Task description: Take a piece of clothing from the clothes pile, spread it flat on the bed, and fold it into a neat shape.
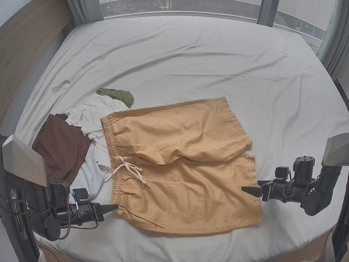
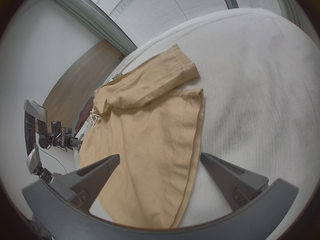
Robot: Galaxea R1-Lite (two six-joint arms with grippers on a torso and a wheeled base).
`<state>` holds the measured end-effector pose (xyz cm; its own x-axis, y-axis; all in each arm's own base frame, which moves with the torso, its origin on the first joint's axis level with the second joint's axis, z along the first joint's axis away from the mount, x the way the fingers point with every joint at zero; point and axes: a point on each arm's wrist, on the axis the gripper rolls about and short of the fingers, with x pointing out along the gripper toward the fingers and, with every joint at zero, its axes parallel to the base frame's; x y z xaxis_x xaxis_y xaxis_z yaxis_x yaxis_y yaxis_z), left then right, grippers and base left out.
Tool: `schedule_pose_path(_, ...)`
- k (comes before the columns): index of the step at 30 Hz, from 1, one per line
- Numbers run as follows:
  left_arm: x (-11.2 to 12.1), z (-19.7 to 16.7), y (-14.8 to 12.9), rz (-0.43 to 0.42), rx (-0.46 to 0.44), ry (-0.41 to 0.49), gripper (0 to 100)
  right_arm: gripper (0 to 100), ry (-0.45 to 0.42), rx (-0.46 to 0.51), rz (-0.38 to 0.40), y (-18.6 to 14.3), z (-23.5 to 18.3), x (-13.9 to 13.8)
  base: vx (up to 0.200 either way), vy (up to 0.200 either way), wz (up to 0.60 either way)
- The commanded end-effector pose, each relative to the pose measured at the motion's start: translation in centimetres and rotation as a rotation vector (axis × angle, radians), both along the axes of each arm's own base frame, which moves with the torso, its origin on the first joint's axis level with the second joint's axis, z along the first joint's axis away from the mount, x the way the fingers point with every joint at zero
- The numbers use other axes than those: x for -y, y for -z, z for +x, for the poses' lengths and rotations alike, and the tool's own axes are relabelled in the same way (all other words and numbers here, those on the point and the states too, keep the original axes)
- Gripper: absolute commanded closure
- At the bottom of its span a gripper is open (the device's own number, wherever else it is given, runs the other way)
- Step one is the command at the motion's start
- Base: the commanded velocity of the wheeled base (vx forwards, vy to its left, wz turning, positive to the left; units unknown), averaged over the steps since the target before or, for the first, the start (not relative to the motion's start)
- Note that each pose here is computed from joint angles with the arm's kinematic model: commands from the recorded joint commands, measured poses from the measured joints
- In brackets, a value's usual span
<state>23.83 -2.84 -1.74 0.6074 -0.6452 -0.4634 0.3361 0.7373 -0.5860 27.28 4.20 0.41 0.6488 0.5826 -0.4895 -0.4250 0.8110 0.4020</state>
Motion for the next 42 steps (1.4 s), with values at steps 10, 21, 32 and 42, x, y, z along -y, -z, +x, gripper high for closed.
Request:
schedule_pose_path(10, 0.0, -0.1, 0.1, 0.0, -0.009, 0.001, 100, 0, -0.024, -0.202, -0.058, -1.4, -3.5, 0.6, 0.0, 0.0, 0.0)
schedule_pose_path(21, 0.0, 0.0, 0.2, 0.001, -0.008, 0.0, 100, 0, -0.038, -0.318, -0.075, -0.8, -4.6, 0.4, 0.0, 0.0, 0.0)
schedule_pose_path(32, 0.0, 0.0, 0.2, 0.001, -0.008, 0.002, 100, 0, -0.057, -0.344, -0.081, -0.4, -4.9, 0.0, 0.0, 0.0, 0.0)
schedule_pose_path(42, 0.0, 0.0, 0.2, 0.002, -0.009, -0.001, 100, 100, -0.067, -0.373, -0.087, 0.1, -5.2, -0.2, 0.0, 0.0, 0.0)
